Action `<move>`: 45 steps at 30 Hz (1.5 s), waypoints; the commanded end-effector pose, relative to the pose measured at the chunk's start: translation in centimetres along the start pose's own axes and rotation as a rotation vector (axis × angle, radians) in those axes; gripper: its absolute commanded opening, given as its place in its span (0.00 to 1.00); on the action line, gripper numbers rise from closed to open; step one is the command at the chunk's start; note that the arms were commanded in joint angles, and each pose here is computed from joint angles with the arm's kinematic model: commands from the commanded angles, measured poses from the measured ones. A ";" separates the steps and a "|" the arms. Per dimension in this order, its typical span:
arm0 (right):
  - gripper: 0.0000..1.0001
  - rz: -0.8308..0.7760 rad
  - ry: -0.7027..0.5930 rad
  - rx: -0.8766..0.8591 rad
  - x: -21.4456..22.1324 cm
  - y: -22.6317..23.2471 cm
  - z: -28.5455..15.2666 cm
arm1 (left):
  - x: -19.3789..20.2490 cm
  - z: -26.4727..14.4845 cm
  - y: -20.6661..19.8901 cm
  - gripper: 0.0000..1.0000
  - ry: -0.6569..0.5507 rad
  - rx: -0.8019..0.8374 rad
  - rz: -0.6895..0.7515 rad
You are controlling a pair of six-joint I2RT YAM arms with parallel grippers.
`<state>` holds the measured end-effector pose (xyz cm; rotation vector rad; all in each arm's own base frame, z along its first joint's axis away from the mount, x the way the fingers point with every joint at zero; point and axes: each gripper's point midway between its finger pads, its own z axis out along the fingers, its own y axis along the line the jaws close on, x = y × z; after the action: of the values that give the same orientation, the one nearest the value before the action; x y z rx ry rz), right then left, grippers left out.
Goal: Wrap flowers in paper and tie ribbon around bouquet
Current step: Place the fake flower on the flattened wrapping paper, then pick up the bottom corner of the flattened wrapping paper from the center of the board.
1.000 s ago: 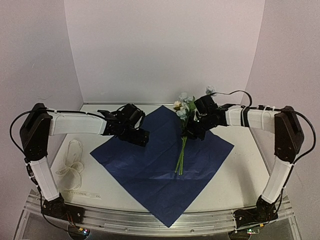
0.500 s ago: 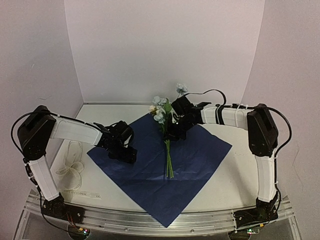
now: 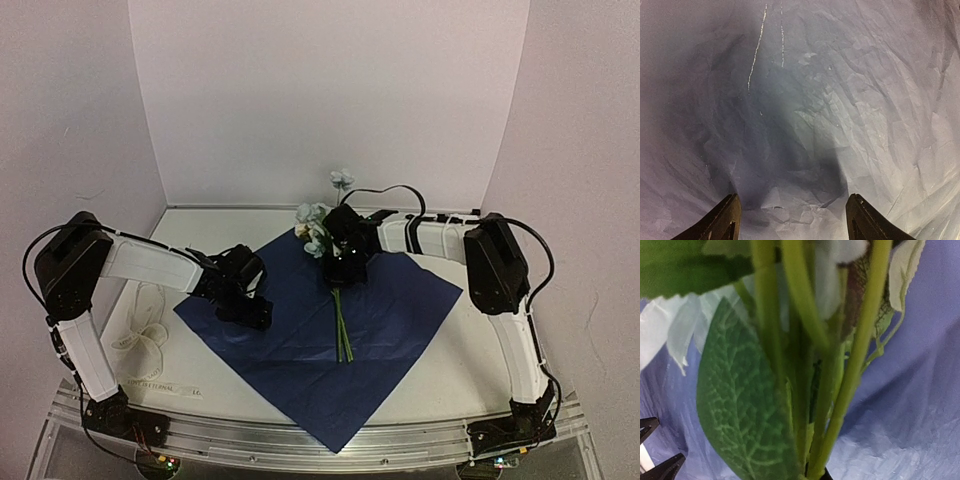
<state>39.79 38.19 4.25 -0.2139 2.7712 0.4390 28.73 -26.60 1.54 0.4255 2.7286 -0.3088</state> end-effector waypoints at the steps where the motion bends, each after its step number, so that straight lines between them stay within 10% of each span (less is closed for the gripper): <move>1: 0.00 -0.056 -0.113 0.045 -2.8 1.1 -1.0 | -0.3 -0.1 -0.1 0.74 -0.001 0.019 0.018; 12: 0.06 0.019 -0.165 0.105 -4.4 0.7 0.2 | -0.2 0.1 -0.5 0.74 0.017 0.052 0.025; 26: 0.69 0.060 -0.127 -0.013 -3.1 2.4 -6.2 | -3.4 -2.7 -1.3 0.77 -0.072 0.061 -0.007; 34: 0.94 0.045 -0.008 -0.023 3.0 -0.1 -11.2 | -5.6 -10.0 2.8 0.84 -0.257 -0.124 -0.279; 45: 0.96 0.008 0.069 -0.040 9.7 -3.7 -14.1 | 2.9 -15.9 15.6 0.88 -0.350 -0.459 -0.767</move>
<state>29.40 30.72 12.45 -0.1859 2.8178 0.4873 29.05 -13.97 13.47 -0.4362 2.4528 -0.0871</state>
